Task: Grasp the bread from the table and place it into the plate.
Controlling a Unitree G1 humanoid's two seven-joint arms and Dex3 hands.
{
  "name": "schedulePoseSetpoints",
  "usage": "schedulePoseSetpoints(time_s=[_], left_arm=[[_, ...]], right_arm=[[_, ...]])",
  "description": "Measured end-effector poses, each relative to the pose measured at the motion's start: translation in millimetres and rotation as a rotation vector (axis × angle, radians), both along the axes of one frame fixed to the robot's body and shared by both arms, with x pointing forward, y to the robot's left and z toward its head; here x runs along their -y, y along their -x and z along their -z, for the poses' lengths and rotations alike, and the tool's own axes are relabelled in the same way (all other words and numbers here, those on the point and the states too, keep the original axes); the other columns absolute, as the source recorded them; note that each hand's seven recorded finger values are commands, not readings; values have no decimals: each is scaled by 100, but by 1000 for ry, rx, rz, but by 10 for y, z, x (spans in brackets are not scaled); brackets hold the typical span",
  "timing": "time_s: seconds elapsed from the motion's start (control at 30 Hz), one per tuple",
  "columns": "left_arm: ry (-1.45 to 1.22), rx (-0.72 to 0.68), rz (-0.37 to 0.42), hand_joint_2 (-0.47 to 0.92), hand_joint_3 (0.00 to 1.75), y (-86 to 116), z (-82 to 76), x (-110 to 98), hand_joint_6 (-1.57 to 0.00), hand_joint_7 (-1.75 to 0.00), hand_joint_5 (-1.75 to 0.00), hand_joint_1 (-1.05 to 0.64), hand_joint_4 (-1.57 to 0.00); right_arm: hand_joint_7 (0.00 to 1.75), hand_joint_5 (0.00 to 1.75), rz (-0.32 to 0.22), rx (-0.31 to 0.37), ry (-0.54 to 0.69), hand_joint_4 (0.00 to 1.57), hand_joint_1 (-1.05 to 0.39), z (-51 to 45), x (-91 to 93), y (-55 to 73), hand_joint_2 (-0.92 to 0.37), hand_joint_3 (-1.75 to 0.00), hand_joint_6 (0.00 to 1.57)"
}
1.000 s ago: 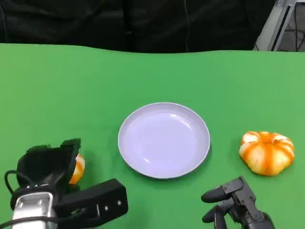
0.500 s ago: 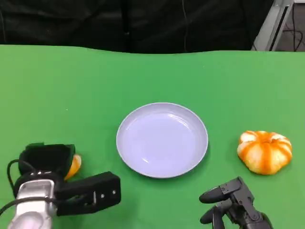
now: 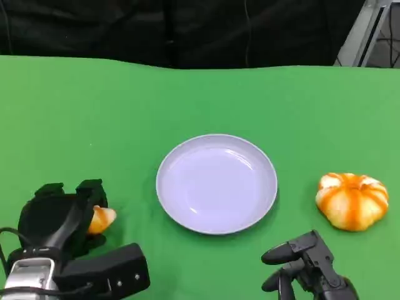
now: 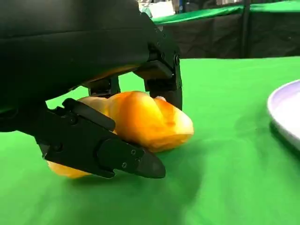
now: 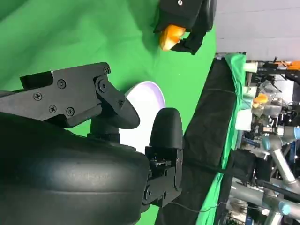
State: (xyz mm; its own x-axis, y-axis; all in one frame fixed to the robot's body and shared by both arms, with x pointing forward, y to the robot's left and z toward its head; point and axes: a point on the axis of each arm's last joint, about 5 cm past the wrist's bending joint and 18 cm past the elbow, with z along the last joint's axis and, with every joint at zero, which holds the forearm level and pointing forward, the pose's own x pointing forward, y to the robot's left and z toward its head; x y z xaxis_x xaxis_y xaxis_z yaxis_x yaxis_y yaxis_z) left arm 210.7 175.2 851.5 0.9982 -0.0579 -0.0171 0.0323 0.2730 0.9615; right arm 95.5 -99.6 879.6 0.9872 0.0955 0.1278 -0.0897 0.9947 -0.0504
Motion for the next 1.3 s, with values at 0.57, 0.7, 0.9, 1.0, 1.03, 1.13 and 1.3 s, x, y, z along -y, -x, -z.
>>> schedulePoseSetpoints(time_s=[0.57, 0.7, 0.9, 1.0, 1.03, 1.13, 1.3], left_arm=[[73, 209, 141, 53, 108, -30, -131, 84, -61, -175, -175, -25, -82], [67, 232, 156, 53, 110, -77, -178, 96, -61, -175, -175, -24, -83], [70, 262, 186, 51, 110, -79, -187, 122, -61, -175, -175, -24, -84], [71, 281, 194, 50, 111, -79, -189, 128, -62, -175, -175, -23, -85], [72, 284, 198, 47, 116, -80, -189, 137, -63, -175, -175, -22, -87], [121, 325, 236, 43, 125, -73, -182, 288, -63, -175, -175, -23, -89], [163, 395, 294, 44, 125, -131, -248, 460, -64, -174, -175, -23, -90]], right_arm=[[175, 175, 7, -2, -1, 13, -9, 0, -6, -3, -92, -99, 0], [175, 175, 11, -3, 0, 13, -7, -2, -8, -5, -92, -99, 0], [175, 175, 14, 0, 1, 12, -7, -9, -8, -3, -92, -98, 0], [175, 175, 16, 3, -1, 12, -7, -18, -6, 0, -92, -100, 0], [175, 175, 16, 3, -1, 12, -7, -18, -5, 3, -92, -100, 0], [175, 175, 11, 1, 2, 12, -7, -17, 1, 11, -92, -100, 0], [175, 175, 11, -2, 2, 12, -6, -15, 1, 16, -92, -100, 0]])
